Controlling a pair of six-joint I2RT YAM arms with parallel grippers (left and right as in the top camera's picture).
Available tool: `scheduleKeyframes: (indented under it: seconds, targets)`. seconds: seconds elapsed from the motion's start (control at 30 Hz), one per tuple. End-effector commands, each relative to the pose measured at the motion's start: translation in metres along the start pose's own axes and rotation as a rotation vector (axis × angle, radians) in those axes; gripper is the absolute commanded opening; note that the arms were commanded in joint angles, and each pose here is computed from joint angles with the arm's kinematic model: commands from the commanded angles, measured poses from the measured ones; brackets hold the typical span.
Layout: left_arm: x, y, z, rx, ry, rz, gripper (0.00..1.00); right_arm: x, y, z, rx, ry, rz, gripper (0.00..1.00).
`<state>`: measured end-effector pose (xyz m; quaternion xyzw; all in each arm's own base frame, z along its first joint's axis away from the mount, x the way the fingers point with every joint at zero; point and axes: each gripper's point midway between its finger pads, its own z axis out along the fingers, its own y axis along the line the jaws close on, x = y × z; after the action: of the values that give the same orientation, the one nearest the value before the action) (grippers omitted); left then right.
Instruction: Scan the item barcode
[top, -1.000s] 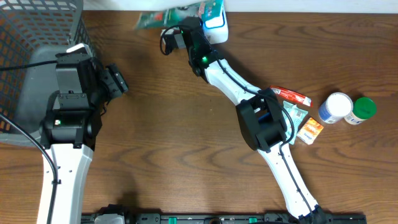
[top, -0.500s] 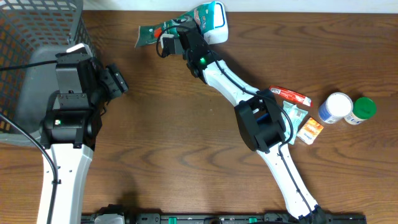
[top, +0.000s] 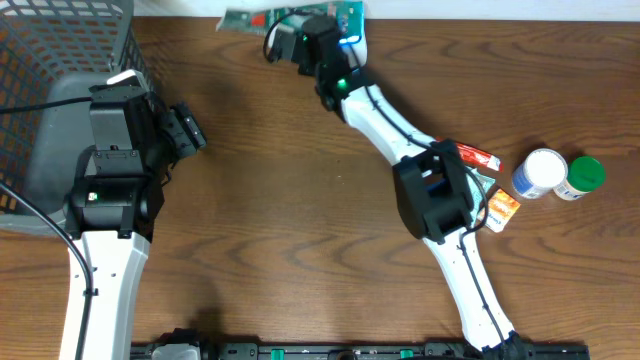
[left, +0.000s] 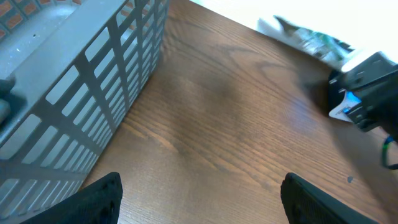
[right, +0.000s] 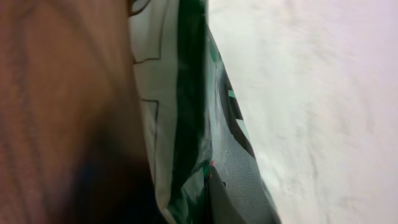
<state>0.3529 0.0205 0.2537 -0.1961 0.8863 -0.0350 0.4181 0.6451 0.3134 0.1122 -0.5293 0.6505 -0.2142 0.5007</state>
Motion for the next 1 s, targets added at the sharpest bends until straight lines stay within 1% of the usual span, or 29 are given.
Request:
scheduleKeyframes:
  seconds: [0.0, 0.13, 0.27, 0.4, 0.5, 0.63, 0.77, 0.87, 0.97]
  targets:
    - [-0.005, 0.003, -0.001, -0.017, -0.014, 0.005, 0.82, -0.013, -0.037, -0.015, 0.015, -0.078, 0.169, 0.01]
    - [-0.005, 0.003, -0.001, -0.017, -0.014, 0.005, 0.82, -0.02, -0.037, -0.017, -0.006, -0.115, 0.201, 0.01]
    - [-0.005, 0.003, -0.001, -0.017, -0.014, 0.004, 0.82, -0.032, -0.061, -0.032, 0.026, -0.146, 0.218, 0.01]
    - [-0.005, 0.003, -0.001, -0.017, -0.014, 0.005, 0.82, -0.055, -0.1, -0.068, 0.035, -0.198, 0.303, 0.01]
    - [-0.005, 0.003, -0.001, -0.017, -0.014, 0.005, 0.83, -0.064, -0.122, -0.104, 0.001, -0.186, 0.404, 0.01]
    - [-0.005, 0.003, -0.001, -0.017, -0.014, 0.005, 0.82, -0.057, -0.137, -0.159, -0.089, -0.096, 0.597, 0.01]
    - [-0.005, 0.003, -0.001, -0.017, -0.014, 0.004, 0.83, -0.028, -0.136, -0.211, -0.179, 0.062, 0.77, 0.01]
    - [-0.005, 0.003, -0.001, -0.017, -0.014, 0.005, 0.83, 0.001, -0.121, -0.245, -0.294, 0.188, 0.862, 0.01]
    - [-0.005, 0.003, -0.001, -0.018, -0.014, 0.005, 0.83, 0.028, -0.09, -0.27, -0.498, 0.3, 0.945, 0.01]
